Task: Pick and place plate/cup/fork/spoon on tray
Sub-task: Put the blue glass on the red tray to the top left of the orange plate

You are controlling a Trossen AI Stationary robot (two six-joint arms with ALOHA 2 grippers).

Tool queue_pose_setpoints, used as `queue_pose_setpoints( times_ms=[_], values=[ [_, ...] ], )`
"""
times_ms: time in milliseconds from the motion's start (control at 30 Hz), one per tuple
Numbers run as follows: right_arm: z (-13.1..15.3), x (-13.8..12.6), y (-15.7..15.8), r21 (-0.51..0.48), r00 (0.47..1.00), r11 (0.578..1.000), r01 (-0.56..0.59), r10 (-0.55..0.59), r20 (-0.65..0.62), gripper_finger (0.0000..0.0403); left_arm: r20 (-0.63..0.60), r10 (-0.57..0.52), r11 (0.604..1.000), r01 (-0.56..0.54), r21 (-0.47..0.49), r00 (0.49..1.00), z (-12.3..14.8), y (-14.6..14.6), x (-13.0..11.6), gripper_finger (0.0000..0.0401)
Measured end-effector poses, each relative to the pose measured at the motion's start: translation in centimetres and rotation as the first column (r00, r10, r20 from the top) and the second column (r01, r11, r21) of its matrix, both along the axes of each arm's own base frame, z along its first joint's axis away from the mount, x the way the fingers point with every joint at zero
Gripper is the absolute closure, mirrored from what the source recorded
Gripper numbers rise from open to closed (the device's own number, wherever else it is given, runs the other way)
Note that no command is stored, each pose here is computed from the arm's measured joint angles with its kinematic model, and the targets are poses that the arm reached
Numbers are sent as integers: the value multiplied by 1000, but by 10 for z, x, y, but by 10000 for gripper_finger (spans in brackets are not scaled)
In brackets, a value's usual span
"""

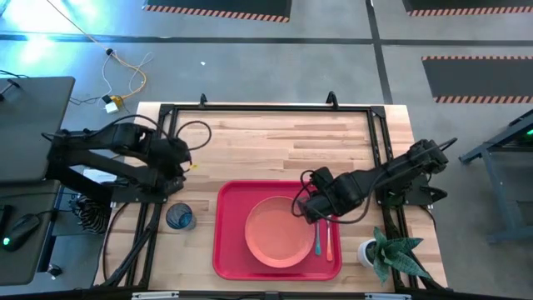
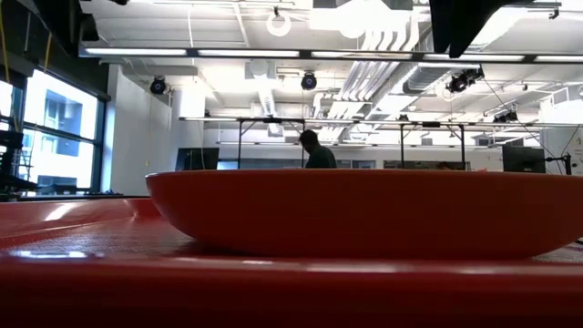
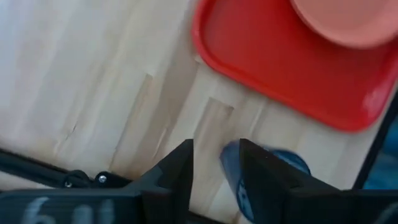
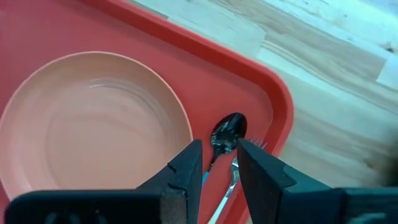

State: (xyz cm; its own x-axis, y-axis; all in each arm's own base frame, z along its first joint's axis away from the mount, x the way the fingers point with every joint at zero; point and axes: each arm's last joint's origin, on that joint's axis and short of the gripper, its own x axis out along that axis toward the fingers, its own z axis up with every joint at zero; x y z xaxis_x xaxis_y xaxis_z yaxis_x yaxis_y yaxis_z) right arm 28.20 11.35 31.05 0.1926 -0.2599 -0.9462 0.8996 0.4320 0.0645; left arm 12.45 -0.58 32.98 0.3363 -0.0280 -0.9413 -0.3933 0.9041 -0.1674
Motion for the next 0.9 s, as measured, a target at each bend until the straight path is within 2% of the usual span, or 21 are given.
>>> queue_pose_setpoints(
  times_ms=[167,367,633,900],
  values=[
    [0,0,0,-9,999,999,-41,41,-17,311,-30,-136,990,135,-43,990,-9,-12,-1,255],
    [0,-2,-3,-27,992,994,-109,107,-60,311,-110,-238,971,234,-52,965,-37,-26,-2,255],
    [0,-6,-10,-55,978,986,-157,147,-145,311,-56,-297,953,293,-72,953,-52,-44,3,258],
    [0,-5,-20,-76,968,979,-189,172,-182,311,-150,-266,963,256,-87,952,-70,-54,2,258]
  ],
)
